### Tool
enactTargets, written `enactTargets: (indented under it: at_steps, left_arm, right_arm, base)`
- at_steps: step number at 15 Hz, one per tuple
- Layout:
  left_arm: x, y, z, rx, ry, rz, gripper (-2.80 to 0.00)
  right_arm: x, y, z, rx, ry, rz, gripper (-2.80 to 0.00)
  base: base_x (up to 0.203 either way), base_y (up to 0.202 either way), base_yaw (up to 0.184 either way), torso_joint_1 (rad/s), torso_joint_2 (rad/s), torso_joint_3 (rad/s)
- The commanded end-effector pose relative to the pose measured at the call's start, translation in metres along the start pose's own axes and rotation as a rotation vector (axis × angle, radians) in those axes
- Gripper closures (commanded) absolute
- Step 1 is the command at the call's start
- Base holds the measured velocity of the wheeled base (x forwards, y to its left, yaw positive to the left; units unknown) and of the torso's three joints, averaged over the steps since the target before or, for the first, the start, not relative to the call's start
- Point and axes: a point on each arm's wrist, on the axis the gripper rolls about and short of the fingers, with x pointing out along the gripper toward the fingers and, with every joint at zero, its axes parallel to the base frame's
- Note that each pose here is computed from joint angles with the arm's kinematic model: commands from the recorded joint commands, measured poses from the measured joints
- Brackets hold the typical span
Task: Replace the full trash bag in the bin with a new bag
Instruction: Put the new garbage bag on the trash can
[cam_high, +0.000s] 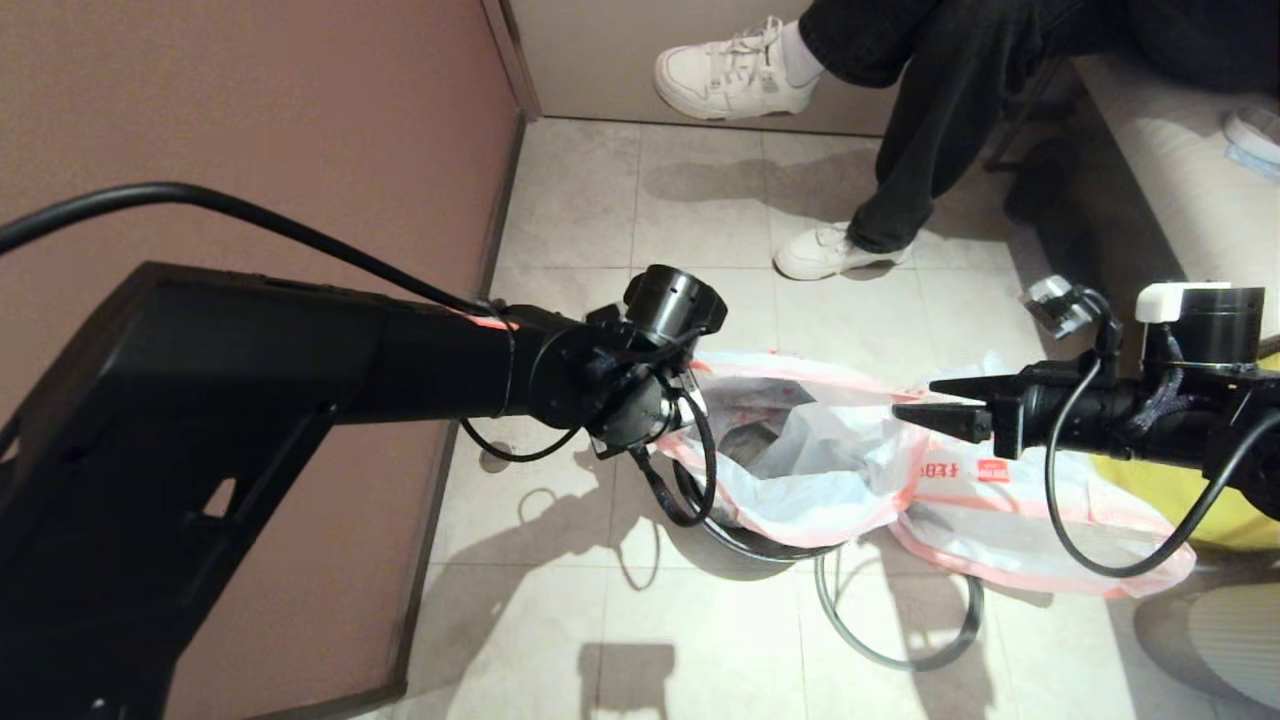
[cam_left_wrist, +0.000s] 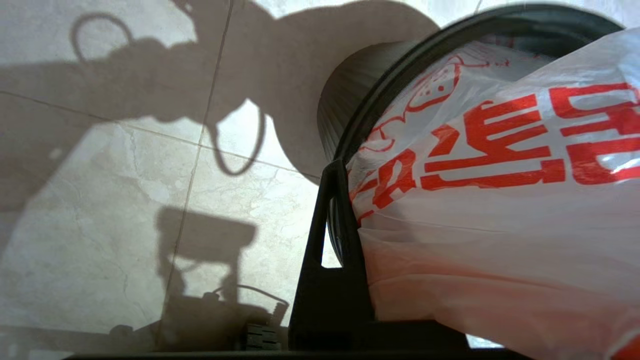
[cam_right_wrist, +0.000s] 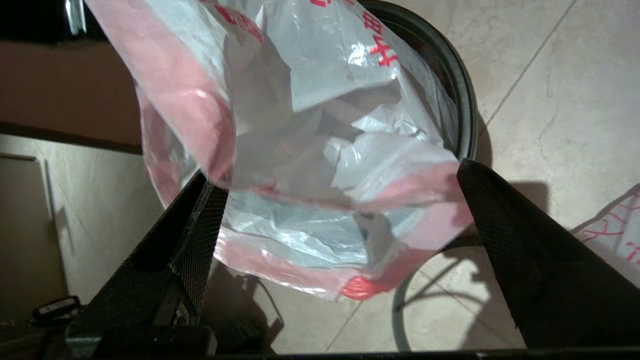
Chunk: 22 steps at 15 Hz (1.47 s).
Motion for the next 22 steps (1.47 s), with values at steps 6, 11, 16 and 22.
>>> enactTargets:
  at_steps: [6, 11, 16, 22]
  left_arm:
    - [-0.005, 0.004, 0.014, -0.033, -0.029, -0.003, 0.00]
    - [-0.009, 0.004, 0.017, -0.040, -0.035, -0.011, 0.00]
    - [-0.006, 0.005, 0.015, -0.048, -0.027, -0.004, 0.00]
    - [-0.006, 0.007, 0.017, -0.054, -0.028, -0.003, 0.00]
  right_arm:
    - [-0.004, -0.006, -0.029, -0.090, 0.048, 0.079, -2.80]
    - [0.015, -0.008, -0.044, -0.067, 0.078, 0.132, -2.80]
    - [0.039, -0.007, -0.051, -0.003, 0.101, 0.125, 0.00]
    - [0.038, -0.006, -0.043, 0.014, 0.086, 0.082, 0.00]
  base:
    - [0.000, 0.000, 0.000, 0.000, 0.00, 0.000]
    - [0.000, 0.000, 0.000, 0.000, 0.00, 0.000]
    - [0.000, 0.000, 0.000, 0.000, 0.00, 0.000]
    - [0.000, 0.000, 0.000, 0.000, 0.00, 0.000]
